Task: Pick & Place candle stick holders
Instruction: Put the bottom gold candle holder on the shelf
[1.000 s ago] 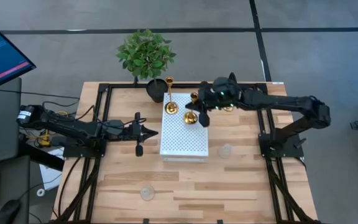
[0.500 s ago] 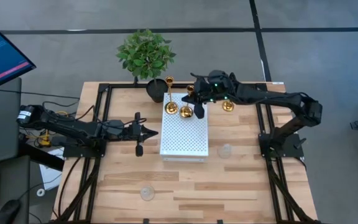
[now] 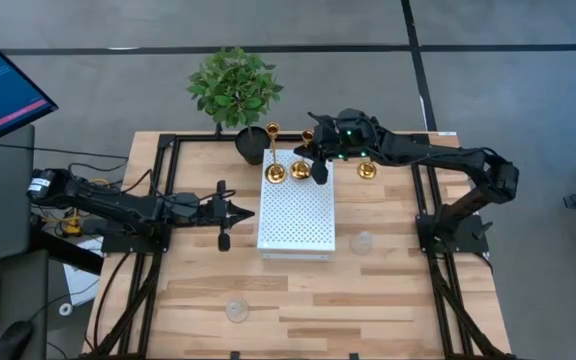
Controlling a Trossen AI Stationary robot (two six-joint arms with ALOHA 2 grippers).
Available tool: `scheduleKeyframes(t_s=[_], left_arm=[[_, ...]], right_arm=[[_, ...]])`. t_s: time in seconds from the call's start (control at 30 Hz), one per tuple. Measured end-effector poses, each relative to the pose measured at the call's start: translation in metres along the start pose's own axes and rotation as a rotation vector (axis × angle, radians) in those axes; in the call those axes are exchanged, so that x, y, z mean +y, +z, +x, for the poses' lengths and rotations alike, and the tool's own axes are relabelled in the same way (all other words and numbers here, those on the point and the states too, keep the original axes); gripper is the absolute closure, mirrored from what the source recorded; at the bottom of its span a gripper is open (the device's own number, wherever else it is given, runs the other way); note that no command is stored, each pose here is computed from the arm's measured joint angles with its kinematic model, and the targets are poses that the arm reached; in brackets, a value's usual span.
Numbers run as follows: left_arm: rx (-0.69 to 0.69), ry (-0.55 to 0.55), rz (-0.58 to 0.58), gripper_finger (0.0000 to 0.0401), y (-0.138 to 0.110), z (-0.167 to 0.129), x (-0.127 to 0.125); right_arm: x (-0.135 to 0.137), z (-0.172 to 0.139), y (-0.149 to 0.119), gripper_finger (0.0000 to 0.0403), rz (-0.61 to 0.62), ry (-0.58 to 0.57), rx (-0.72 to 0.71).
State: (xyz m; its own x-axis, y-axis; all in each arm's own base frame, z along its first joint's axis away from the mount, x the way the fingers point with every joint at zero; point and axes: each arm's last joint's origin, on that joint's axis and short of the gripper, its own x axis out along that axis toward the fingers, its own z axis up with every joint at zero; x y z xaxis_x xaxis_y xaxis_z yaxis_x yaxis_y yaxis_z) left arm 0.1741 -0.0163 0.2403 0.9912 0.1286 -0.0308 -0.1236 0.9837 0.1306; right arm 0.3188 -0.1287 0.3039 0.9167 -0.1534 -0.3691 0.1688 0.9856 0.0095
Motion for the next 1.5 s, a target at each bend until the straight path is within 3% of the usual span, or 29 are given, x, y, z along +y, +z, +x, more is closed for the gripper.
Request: scheduleKeyframes(t_s=[0.4, 0.53, 0.77, 1.0, 1.5], left_arm=[[-0.001, 0.0, 0.0, 0.0394, 0.0, 0.0, 0.0], [-0.002, 0.001, 0.0, 0.0394, 0.0, 0.0, 0.0], [0.002, 0.004, 0.0, 0.0394, 0.0, 0.0, 0.0], [0.002, 0.004, 0.0, 0.0394, 0.0, 0.0, 0.0], [0.002, 0.005, 0.0, 0.0394, 0.0, 0.0, 0.0]], right_arm=[[-0.001, 0.008, 0.0, 0.0403, 0.001, -0.013, -0.034], [-0.007, 0.022, -0.006, 0.0403, 0.02, -0.021, -0.007], [-0.014, 0.033, 0.007, 0.0403, -0.008, -0.045, 0.059], [-0.016, 0.028, 0.021, 0.0403, -0.047, -0.104, 0.116], [-0.016, 0.027, 0.017, 0.0403, -0.024, -0.098, 0.149]])
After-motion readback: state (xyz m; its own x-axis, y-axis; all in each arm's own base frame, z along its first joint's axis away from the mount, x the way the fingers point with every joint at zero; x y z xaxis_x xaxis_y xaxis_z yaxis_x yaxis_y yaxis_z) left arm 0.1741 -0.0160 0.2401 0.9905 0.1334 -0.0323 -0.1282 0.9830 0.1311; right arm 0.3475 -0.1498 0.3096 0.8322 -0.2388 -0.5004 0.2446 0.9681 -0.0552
